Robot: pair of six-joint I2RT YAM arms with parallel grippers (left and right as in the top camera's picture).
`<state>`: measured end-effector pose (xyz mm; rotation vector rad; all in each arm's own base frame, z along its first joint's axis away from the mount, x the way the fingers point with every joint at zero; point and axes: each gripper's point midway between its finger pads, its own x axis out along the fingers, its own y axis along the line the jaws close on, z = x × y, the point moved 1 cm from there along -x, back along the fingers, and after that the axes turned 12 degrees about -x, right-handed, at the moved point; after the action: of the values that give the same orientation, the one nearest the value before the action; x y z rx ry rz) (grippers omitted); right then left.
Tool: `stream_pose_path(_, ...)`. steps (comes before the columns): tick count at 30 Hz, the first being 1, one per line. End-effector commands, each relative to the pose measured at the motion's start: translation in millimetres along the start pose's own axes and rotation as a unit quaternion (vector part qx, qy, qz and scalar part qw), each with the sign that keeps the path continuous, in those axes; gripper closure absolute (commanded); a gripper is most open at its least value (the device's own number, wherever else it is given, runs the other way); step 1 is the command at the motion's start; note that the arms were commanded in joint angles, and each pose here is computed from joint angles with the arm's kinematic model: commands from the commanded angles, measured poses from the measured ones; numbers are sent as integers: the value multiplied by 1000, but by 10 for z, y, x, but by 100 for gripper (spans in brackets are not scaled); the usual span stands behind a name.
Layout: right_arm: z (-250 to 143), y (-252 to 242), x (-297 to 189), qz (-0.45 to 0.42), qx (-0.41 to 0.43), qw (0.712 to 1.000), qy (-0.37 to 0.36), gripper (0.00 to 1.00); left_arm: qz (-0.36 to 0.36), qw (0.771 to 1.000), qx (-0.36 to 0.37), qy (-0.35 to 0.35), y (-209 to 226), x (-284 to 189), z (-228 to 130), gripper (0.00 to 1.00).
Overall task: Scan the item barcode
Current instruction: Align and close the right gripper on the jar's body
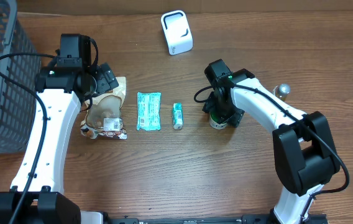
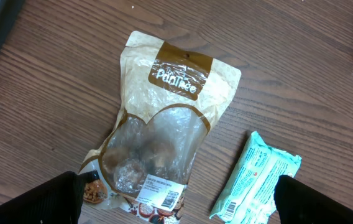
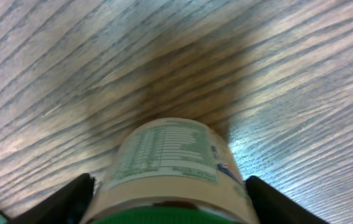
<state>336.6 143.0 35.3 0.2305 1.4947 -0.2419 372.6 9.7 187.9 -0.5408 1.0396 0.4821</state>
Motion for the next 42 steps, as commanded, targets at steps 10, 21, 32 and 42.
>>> stream_pose_path(10,1,-6,11,-1,-63,998,-2,34,-2,1000,1,-3,-8,-12,29,0)
stream_pose_path(21,-72,78,8,28,-193,981,15,36,-2,1000,1,-3,-8,-12,29,0)
stream_pose_path(32,-82,101,6,36,-246,969,16,17,-2,1000,1,-3,-8,-12,29,1)
stream_pose_path(42,-129,58,6,29,-246,968,27,18,-2,1000,1,-3,-8,-12,29,0)
